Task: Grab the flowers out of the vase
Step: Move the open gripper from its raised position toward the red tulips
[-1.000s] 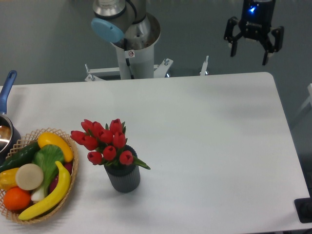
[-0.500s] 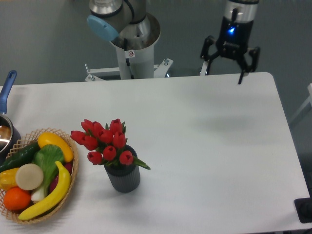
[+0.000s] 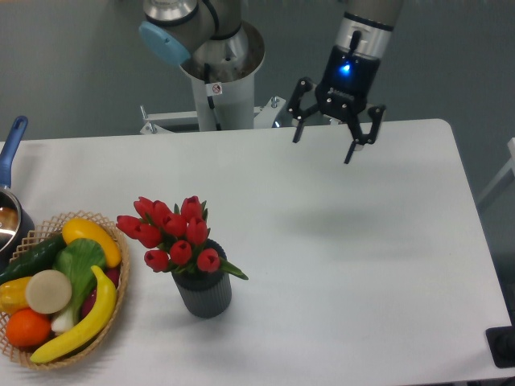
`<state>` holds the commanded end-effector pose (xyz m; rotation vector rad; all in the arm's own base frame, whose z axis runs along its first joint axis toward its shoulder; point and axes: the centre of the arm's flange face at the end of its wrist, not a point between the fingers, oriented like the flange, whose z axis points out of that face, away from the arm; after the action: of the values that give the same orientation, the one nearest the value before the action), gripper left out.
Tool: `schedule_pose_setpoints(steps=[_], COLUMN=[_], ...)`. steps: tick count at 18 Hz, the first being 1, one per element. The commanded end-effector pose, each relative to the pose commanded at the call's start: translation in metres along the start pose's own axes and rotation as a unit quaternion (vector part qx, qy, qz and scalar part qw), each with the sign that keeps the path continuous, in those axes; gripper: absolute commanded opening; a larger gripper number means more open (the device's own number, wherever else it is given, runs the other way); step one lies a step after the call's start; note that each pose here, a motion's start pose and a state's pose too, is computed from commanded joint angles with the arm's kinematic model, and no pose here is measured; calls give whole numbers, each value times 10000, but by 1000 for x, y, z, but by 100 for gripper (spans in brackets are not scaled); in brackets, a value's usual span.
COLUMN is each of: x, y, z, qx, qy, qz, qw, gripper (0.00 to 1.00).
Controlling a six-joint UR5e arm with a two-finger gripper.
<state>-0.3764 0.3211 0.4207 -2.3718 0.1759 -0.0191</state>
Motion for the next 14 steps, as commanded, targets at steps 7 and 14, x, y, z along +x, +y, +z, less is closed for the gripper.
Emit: schedule_pose_setpoints(steps=[7,14], x=[5,5], y=[-14,-19], z=[47,100], qx=[39,571], qy=[268,696], qz=[669,1204], qw=[9974,9886], gripper=[100,100])
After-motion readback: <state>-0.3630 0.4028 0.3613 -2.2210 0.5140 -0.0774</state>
